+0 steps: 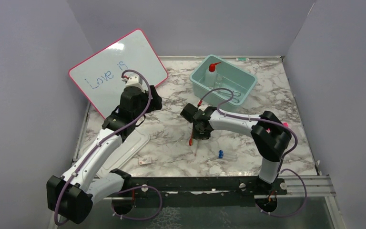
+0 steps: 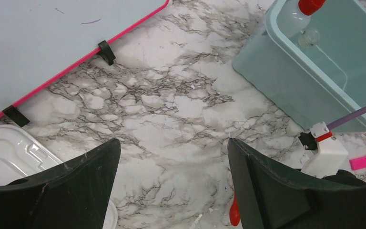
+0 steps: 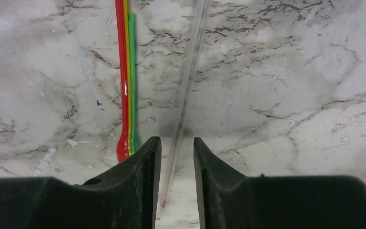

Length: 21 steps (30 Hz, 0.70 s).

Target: Organize the chemistry lab equipment

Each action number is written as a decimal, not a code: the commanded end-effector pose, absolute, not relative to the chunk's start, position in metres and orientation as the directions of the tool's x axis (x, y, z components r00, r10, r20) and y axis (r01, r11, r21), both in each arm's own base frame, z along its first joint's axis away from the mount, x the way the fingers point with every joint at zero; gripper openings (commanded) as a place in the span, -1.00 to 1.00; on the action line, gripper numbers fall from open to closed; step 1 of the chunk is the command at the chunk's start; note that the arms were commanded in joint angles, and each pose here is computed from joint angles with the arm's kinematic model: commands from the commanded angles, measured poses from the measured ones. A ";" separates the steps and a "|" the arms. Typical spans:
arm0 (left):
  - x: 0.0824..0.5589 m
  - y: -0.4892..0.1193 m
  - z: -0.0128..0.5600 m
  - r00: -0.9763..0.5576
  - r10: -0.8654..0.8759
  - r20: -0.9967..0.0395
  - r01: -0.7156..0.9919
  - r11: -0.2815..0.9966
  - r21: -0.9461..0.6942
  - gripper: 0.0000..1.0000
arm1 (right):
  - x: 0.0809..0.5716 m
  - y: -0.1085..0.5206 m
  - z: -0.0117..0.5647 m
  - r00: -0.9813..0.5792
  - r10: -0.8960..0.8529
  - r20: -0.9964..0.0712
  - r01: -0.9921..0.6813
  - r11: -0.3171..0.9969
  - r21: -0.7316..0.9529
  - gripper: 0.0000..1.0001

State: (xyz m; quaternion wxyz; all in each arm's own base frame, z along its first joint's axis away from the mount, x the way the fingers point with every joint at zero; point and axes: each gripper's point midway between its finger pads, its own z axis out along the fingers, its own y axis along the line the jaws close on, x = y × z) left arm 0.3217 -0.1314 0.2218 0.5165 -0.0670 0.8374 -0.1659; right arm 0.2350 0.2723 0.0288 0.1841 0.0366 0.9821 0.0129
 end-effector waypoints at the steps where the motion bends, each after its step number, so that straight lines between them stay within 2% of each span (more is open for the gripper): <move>1: 0.324 -0.128 0.236 -0.407 -0.294 -0.865 0.058 0.937 -0.346 0.72 | 0.242 0.271 0.025 -0.918 0.095 -0.384 0.104 0.995 -0.004 -0.33; 11: 0.326 -0.126 0.243 -0.389 -0.276 -0.879 0.058 0.945 -0.323 0.71 | 0.237 0.278 0.003 -0.938 0.077 -0.338 0.081 0.997 0.003 -0.67; 14: 0.325 -0.126 0.243 -0.388 -0.279 -0.878 0.058 0.944 -0.325 0.72 | 0.238 0.280 0.001 -0.939 0.068 -0.337 0.068 0.998 0.012 -0.83; 16: 0.325 -0.126 0.242 -0.390 -0.279 -0.877 0.058 0.944 -0.326 0.71 | 0.242 0.278 0.006 -0.931 0.059 -0.361 0.060 0.998 0.009 -0.94; 21: 0.327 -0.126 0.245 -0.392 -0.272 -0.879 0.057 0.946 -0.318 0.72 | 0.267 0.286 0.059 -0.853 -0.009 -0.522 -0.054 0.996 0.071 -0.99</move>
